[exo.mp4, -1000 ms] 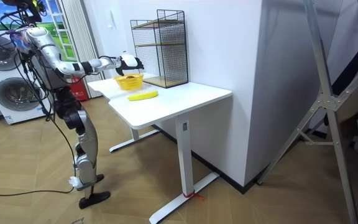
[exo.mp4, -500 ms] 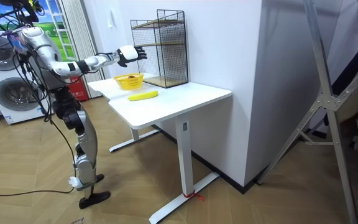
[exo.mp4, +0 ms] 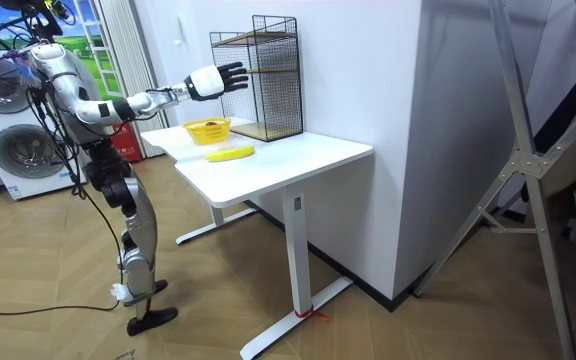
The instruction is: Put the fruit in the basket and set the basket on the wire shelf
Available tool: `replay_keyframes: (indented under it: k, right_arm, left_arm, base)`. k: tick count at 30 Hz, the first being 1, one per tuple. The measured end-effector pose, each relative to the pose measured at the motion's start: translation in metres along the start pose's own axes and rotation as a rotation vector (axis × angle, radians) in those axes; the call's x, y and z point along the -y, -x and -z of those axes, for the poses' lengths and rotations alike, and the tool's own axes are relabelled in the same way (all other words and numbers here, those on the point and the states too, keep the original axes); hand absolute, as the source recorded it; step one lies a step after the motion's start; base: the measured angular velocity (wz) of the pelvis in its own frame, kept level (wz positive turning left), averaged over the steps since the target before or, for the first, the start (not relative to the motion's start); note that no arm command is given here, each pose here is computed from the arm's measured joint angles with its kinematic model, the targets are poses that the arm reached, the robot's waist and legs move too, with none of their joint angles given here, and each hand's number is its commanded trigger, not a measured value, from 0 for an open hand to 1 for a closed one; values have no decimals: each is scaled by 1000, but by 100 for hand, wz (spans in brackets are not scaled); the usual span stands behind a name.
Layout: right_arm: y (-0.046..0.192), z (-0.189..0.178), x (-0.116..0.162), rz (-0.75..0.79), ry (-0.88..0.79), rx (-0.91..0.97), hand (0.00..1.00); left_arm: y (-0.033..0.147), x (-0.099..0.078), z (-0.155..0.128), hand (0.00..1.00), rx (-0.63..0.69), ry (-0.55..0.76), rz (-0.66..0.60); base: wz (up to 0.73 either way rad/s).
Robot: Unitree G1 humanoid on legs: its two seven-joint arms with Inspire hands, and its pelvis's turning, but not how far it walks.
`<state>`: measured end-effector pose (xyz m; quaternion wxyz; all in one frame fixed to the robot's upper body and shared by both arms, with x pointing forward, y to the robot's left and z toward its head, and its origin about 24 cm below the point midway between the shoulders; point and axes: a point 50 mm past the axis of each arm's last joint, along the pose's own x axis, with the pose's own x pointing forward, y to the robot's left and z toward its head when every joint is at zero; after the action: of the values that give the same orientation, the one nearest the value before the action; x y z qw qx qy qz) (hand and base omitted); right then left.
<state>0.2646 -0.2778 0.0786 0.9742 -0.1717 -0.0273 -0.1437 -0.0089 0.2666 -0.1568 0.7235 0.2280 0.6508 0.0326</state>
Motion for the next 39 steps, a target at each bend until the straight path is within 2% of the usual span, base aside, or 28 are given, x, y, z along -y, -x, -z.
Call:
replay_keyframes:
  k: [9,16,29,39]
  right_arm:
    - [6,42,6,83,8,-196,0]
    - [10,55,7,86,38,-271,0]
    - [15,69,-4,-38,100,-342,0]
    - [28,97,-4,-126,198,-484,0]
  left_arm:
    - [0,2,4,0,-57,2,4]
    - [0,5,3,0,-78,5,11]
    - [1,-1,-5,0,-34,23,-11]
    - [2,-2,1,0,-45,20,-12]
  base:
    - [-2]
    - [-1]
    - [-1]
    - [0]
